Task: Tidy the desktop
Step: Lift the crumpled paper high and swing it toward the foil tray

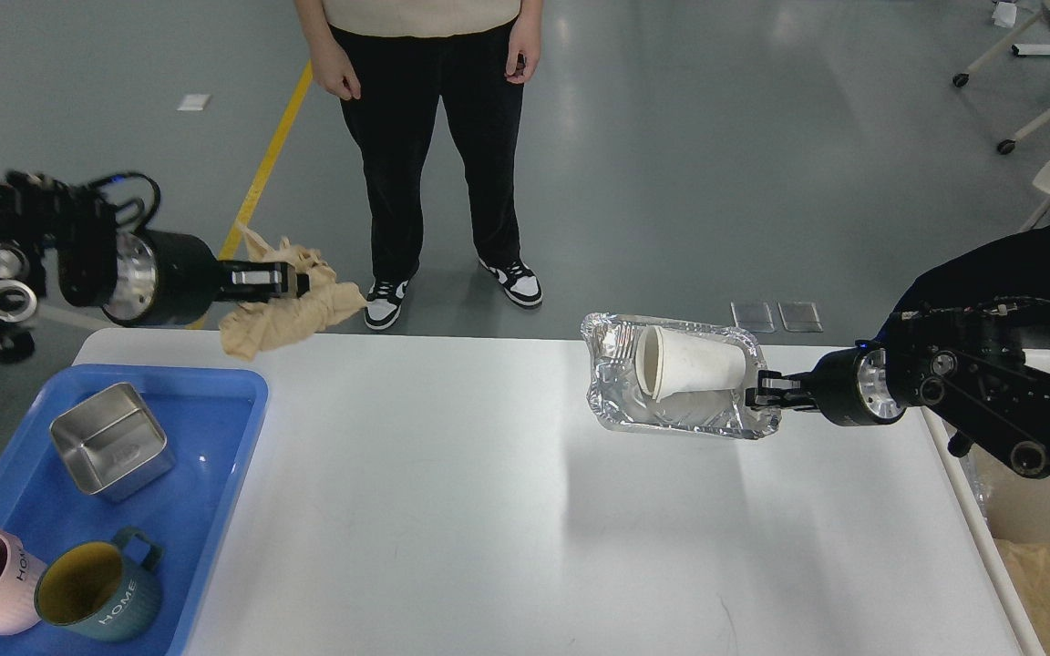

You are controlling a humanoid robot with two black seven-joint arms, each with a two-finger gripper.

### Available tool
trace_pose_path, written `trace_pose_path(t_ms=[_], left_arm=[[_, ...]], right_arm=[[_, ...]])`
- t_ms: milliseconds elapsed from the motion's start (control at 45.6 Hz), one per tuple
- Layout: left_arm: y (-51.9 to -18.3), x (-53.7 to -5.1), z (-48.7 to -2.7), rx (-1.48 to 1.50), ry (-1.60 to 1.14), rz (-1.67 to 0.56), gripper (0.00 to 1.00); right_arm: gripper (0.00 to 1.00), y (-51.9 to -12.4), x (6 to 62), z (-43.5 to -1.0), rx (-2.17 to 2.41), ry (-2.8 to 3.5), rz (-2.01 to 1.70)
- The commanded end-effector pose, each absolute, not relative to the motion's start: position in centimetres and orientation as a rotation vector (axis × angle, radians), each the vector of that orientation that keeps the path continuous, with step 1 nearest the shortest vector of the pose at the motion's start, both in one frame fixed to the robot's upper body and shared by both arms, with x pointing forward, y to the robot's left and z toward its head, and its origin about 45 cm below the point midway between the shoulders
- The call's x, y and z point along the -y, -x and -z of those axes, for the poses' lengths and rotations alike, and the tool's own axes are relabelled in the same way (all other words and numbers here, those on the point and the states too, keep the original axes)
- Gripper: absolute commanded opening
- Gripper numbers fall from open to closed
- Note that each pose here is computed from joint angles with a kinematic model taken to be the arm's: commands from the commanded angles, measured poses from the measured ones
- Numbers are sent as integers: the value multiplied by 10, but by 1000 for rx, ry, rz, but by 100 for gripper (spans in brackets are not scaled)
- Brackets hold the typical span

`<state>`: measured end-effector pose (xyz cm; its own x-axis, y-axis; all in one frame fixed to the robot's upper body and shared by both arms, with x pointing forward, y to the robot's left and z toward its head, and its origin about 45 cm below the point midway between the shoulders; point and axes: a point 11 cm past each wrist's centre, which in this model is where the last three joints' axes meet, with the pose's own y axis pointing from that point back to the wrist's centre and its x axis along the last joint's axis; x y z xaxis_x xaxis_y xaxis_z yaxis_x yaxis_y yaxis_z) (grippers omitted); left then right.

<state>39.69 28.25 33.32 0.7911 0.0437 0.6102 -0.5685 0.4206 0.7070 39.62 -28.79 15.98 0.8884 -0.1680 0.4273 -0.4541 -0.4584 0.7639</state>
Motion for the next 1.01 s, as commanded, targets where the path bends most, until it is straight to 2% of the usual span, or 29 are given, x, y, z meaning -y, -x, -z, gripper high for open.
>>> trace_pose_path(t_ms=[0,329,527,658,856,988], left_arm=[[-395,-294,-366,592,-1085,-400,1],[-398,-276,-407,683,-1059,-370,1],[-409,-230,-463,787,-971,-367,2],[-417,-174,-477,834,-926,-302,2],[-426,-99,-443,810,-904,-220,2],[-430,-51,-398,763,-921,-183,2]], right_arm=[[0,-397,288,-161,450,-2044,-360],[0,-398,289,-163,453,-2043,-364],[0,-398,291,-164,455,-2040,-364],[0,-398,291,-164,455,-2040,-364],[0,-395,281,-167,429,-2061,-384],[0,-395,286,-170,434,-2054,-386]])
